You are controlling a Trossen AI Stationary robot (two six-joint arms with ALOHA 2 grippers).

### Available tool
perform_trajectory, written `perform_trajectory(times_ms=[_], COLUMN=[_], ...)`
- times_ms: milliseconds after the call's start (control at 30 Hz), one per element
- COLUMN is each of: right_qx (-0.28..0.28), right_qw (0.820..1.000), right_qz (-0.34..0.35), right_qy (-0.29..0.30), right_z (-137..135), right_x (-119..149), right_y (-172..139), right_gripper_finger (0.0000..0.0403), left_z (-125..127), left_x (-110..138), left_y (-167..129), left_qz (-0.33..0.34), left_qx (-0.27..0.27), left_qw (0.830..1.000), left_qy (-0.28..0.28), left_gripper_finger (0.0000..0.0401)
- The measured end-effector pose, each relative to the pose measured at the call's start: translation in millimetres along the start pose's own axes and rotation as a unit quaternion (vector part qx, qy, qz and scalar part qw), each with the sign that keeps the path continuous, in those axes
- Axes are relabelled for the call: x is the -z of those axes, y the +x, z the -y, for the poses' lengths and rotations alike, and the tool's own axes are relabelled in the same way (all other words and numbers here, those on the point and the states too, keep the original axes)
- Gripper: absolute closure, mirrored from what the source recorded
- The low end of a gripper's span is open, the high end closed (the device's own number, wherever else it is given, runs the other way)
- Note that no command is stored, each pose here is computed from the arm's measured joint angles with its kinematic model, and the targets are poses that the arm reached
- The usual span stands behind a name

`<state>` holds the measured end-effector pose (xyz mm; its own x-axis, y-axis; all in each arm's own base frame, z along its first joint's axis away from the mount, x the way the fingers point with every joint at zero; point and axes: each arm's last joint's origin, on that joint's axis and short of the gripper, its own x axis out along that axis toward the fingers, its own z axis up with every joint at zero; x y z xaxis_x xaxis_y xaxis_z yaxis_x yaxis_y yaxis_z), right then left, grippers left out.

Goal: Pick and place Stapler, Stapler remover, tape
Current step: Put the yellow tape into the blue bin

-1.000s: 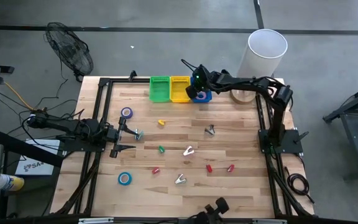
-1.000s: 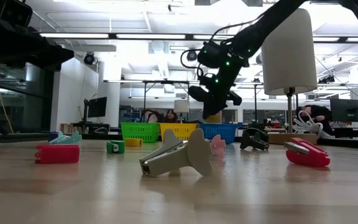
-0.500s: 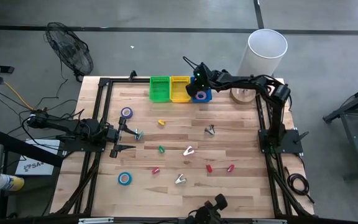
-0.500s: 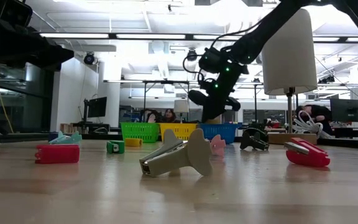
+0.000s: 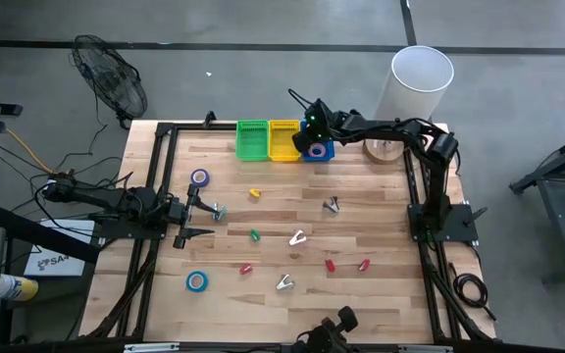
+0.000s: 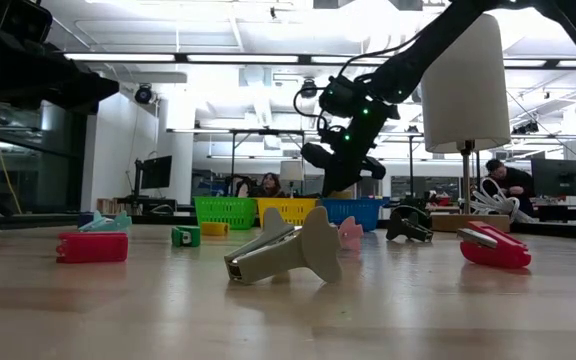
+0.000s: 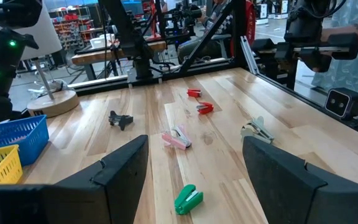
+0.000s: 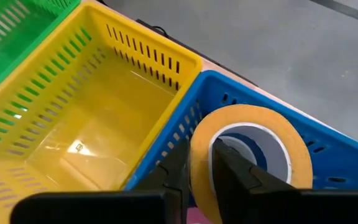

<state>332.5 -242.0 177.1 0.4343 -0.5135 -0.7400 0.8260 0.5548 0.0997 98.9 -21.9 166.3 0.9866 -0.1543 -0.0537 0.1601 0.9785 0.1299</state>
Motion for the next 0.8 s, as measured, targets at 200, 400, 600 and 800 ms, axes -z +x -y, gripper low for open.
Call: perform_trajectory(times_ms=[200, 400, 600, 800], right_qx=[0.000, -0.005, -0.004, -0.009], right_qw=[1.000, 1.000, 1.000, 1.000], right_qz=[0.000, -0.017, -0.017, -0.003], right_qy=[0.000, -0.001, -0.004, -0.003], right_z=[-0.2, -0.6, -0.7, -1.7], right_x=[0.3, 7.1, 9.5, 6.8], right_y=[0.4, 11.1, 16.6, 16.6], right_gripper_finger=[0.0356, 0.0358, 0.0348, 0.0332], left_z=[0.0, 0.0, 0.0, 0.0], left_x=[0.0, 0.0, 0.0, 0.0], left_y=[0.0, 0.0, 0.0, 0.0], left_qz=[0.000, 0.000, 0.000, 0.000], left_qx=[0.000, 0.000, 0.000, 0.000], left_qw=[1.000, 1.000, 1.000, 1.000], left_qy=[0.000, 0.000, 0.000, 0.000], left_gripper_finger=[0.0142, 0.0142, 0.0142, 0.0142])
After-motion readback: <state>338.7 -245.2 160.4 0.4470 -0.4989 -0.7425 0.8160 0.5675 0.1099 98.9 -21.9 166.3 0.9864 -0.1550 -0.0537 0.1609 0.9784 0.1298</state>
